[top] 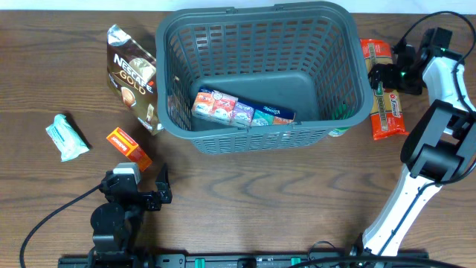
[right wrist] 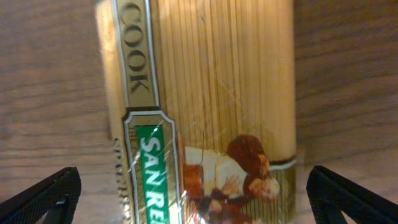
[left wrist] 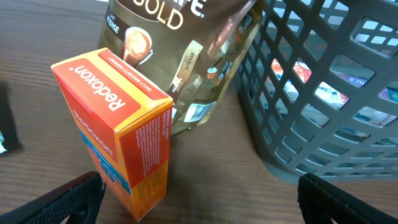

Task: Pack container
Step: 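Grasp the San Remo spaghetti packet with the right gripper and lift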

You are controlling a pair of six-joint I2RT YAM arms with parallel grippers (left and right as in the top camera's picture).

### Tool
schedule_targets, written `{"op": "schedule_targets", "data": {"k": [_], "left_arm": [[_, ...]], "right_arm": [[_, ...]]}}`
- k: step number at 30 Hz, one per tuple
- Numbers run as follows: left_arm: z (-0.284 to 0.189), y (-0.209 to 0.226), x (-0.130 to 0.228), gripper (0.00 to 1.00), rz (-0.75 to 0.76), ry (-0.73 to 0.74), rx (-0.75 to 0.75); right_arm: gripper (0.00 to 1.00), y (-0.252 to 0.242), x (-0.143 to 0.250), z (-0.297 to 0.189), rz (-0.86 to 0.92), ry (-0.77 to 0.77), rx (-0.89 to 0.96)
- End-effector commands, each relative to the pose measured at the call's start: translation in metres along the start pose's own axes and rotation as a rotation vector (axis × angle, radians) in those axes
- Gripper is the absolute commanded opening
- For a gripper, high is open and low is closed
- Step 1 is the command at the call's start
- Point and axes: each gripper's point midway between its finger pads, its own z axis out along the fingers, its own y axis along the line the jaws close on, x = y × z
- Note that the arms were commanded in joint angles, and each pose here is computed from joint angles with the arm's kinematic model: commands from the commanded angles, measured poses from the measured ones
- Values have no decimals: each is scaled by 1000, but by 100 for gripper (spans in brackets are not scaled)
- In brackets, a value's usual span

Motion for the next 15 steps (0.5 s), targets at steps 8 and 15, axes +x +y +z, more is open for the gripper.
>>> {"op": "schedule_targets", "data": {"k": [8,15], "left_arm": [[3,3,8,99,-5,16,-12],[3,3,8,98,-5,16,-12]], "right_arm": [[93,6,12,26,-35,74,94],[71,3,18,34,-18,106,162]]}}
